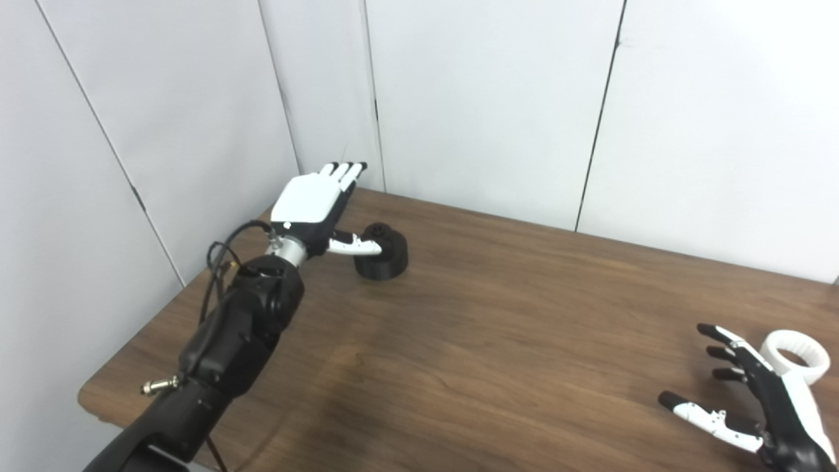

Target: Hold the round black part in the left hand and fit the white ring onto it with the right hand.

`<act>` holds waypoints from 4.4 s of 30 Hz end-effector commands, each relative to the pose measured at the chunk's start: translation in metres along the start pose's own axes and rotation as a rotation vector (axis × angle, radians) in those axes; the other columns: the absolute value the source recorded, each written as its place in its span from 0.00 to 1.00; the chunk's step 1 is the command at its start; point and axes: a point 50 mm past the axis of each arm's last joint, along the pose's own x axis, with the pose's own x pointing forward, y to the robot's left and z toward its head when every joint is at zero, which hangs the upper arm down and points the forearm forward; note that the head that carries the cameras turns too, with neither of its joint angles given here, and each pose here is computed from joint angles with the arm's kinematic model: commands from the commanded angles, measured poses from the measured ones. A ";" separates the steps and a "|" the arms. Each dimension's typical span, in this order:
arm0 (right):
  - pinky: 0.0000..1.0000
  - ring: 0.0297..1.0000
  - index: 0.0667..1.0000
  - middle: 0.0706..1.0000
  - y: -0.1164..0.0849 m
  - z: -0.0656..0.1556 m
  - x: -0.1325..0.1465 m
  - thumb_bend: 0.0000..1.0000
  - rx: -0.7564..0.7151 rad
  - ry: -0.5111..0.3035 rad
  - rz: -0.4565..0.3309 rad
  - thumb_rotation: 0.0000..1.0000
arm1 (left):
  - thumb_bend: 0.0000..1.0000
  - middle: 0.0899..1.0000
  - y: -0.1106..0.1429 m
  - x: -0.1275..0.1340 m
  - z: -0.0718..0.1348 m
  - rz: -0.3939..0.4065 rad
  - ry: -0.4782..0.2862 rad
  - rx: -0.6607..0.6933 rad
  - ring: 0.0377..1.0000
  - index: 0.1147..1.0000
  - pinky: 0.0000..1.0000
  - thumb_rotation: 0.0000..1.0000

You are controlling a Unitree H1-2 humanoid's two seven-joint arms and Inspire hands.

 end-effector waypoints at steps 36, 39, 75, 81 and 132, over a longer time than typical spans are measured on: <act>0.74 0.84 0.84 0.89 -0.017 0.017 0.005 0.80 0.006 -0.052 -0.014 0.38 | 1.00 1.00 -0.026 0.039 -0.041 -0.182 0.088 -0.008 1.00 0.94 1.00 0.61; 0.73 0.84 0.83 0.89 -0.018 0.017 0.004 0.80 -0.004 -0.049 -0.018 0.39 | 1.00 1.00 -0.030 0.040 -0.038 -0.189 0.083 -0.022 1.00 0.94 1.00 0.62; 0.72 0.83 0.84 0.90 -0.033 0.016 -0.011 0.80 -0.003 -0.020 -0.025 0.35 | 0.89 1.00 -0.080 0.045 -0.001 -0.045 0.109 -0.260 1.00 0.67 1.00 0.28; 0.72 0.83 0.84 0.89 -0.033 0.017 -0.009 0.79 0.002 -0.025 -0.029 0.33 | 0.88 1.00 -0.080 0.045 0.003 -0.042 0.097 -0.269 1.00 0.65 1.00 0.27; 0.70 0.82 0.83 0.89 -0.041 0.040 -0.007 0.82 -0.017 -0.072 -0.092 0.42 | 0.96 1.00 -0.101 -0.037 0.134 -0.274 -0.346 -0.294 1.00 0.65 1.00 0.32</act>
